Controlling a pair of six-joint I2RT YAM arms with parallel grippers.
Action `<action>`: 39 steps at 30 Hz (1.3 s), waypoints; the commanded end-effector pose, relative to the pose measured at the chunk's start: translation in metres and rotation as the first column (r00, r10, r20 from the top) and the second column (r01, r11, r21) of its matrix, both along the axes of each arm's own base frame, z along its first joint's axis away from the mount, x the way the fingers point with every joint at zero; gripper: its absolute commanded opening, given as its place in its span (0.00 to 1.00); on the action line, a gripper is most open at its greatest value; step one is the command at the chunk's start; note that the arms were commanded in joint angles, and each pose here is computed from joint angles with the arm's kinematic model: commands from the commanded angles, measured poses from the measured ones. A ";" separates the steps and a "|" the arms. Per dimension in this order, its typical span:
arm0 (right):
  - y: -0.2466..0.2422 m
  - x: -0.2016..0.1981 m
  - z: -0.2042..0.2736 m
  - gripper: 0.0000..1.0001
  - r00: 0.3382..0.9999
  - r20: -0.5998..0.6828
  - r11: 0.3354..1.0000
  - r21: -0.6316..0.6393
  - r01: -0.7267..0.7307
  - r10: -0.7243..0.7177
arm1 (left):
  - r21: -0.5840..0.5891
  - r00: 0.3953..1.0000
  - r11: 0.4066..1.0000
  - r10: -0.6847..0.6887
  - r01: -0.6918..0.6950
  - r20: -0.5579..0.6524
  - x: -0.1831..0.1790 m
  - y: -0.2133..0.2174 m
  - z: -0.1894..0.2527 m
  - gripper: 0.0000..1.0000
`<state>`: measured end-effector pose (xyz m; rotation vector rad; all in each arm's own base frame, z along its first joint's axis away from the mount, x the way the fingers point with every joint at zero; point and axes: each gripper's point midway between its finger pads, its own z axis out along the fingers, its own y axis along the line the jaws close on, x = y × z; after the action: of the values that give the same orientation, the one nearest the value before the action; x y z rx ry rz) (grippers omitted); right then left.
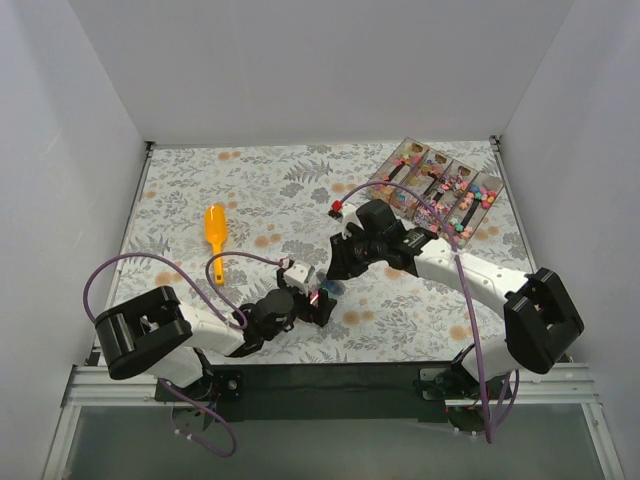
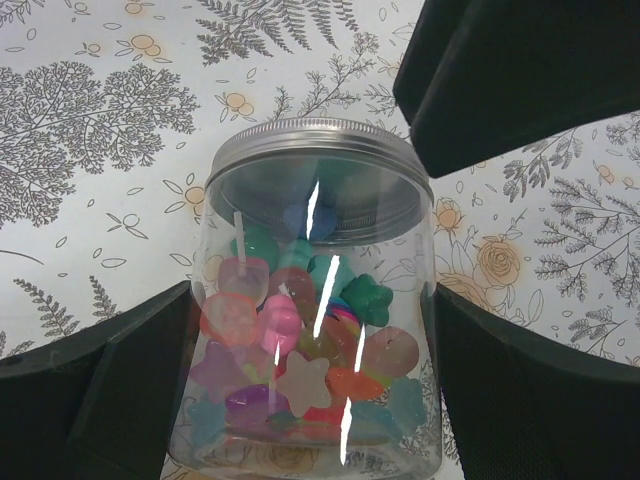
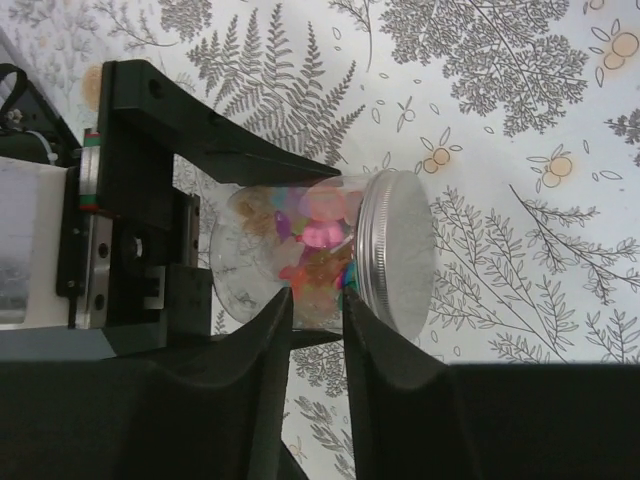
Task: Pack the candies
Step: Screw the bottle lid onto the packing bottle.
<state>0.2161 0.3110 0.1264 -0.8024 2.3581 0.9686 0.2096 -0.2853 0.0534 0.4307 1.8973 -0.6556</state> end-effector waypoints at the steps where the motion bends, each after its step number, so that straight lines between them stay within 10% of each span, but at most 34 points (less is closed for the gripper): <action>1: -0.008 -0.005 0.000 0.35 1.000 -0.024 1.000 0.001 0.020 -0.020 | 0.042 1.000 0.999 0.017 -0.017 -0.016 -0.004 0.014 -0.014 0.62; 8: -0.006 -0.010 -0.004 0.62 0.998 -0.050 0.998 0.053 -0.028 0.030 | 0.029 0.999 0.999 0.025 -0.024 -0.039 -0.011 0.023 -0.022 0.62; 23: -0.001 -0.001 -0.013 0.72 0.983 -0.175 0.992 0.104 0.073 -0.054 | -0.054 0.988 0.998 0.016 -0.025 -0.156 -0.036 0.038 -0.047 0.47; 39: -0.026 0.007 -0.011 0.79 0.922 -0.327 0.949 0.162 0.271 -0.208 | -0.166 0.997 0.984 0.068 -0.072 -0.030 -0.011 0.029 0.003 0.08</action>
<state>0.2171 0.2845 0.0965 -0.3838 2.5277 1.2006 0.1913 -0.2639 0.0539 0.2455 1.8678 -0.8289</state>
